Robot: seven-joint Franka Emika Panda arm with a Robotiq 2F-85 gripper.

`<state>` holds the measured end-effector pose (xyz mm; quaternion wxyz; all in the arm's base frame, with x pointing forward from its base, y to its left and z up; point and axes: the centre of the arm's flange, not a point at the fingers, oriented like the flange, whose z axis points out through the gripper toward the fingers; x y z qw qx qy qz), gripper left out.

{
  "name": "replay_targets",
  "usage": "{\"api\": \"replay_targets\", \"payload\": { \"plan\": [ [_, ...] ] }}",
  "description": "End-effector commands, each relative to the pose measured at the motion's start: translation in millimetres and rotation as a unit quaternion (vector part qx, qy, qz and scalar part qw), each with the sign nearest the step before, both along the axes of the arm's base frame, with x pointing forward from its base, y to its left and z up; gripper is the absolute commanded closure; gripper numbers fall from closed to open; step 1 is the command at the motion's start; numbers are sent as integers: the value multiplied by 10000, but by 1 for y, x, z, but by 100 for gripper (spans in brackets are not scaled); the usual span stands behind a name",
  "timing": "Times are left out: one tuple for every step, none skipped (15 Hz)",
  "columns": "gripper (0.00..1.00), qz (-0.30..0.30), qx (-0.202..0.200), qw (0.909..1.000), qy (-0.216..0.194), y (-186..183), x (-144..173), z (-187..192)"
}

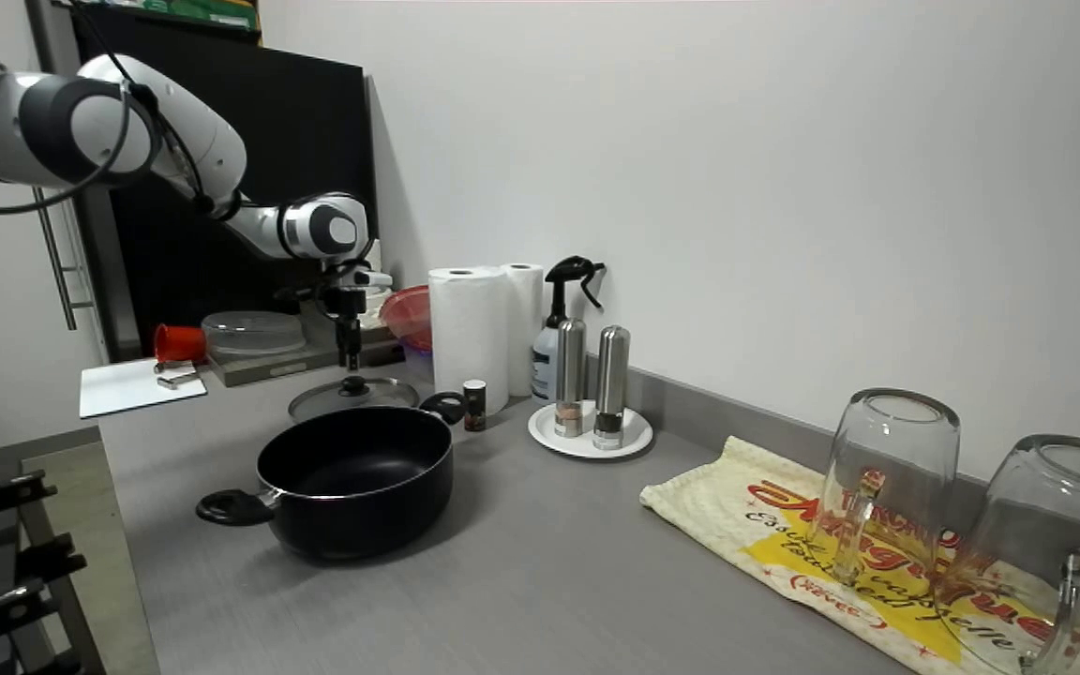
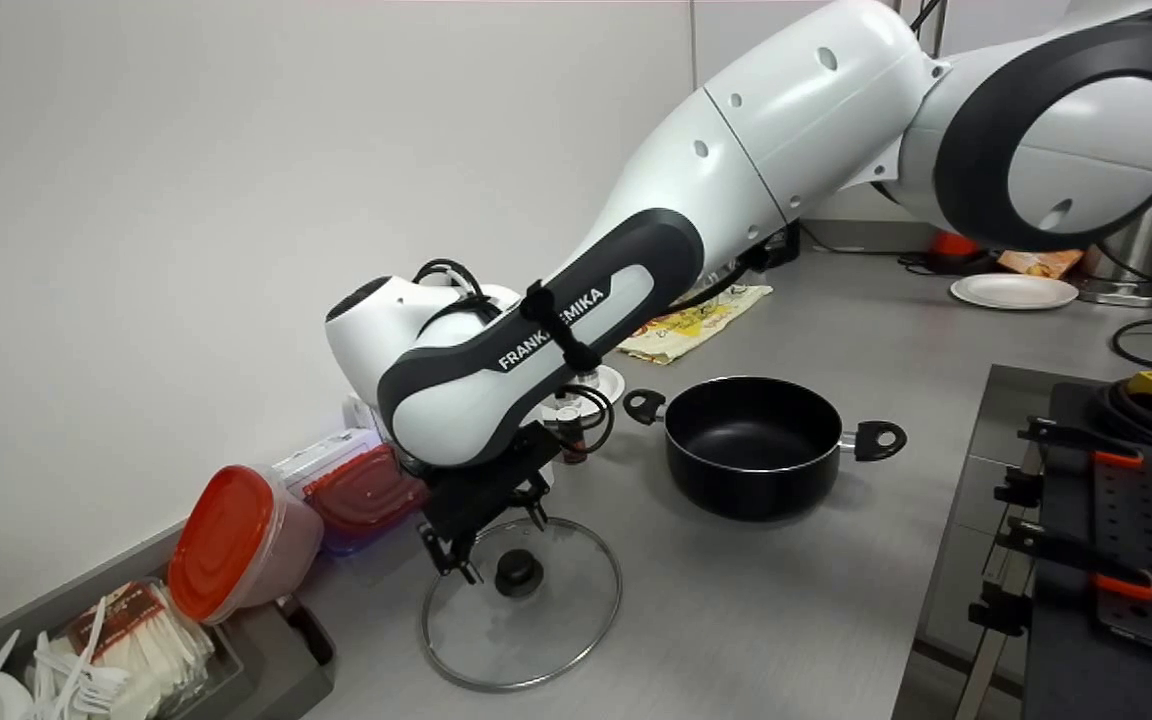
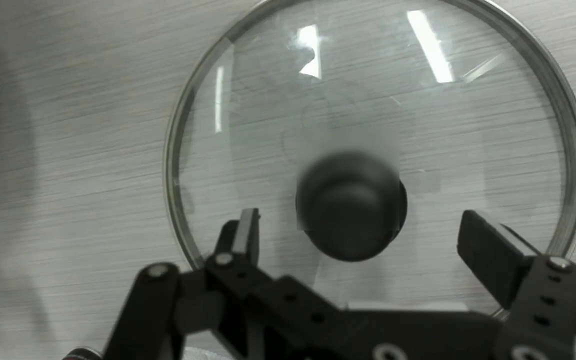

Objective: Take the lid off of the pot

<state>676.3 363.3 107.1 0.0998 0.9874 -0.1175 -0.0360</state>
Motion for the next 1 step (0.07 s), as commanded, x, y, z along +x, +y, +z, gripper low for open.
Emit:
{"api": "replay_targets", "payload": {
  "plan": [
    [0,0,-1,10000,3,0,0,0]
  ]
}}
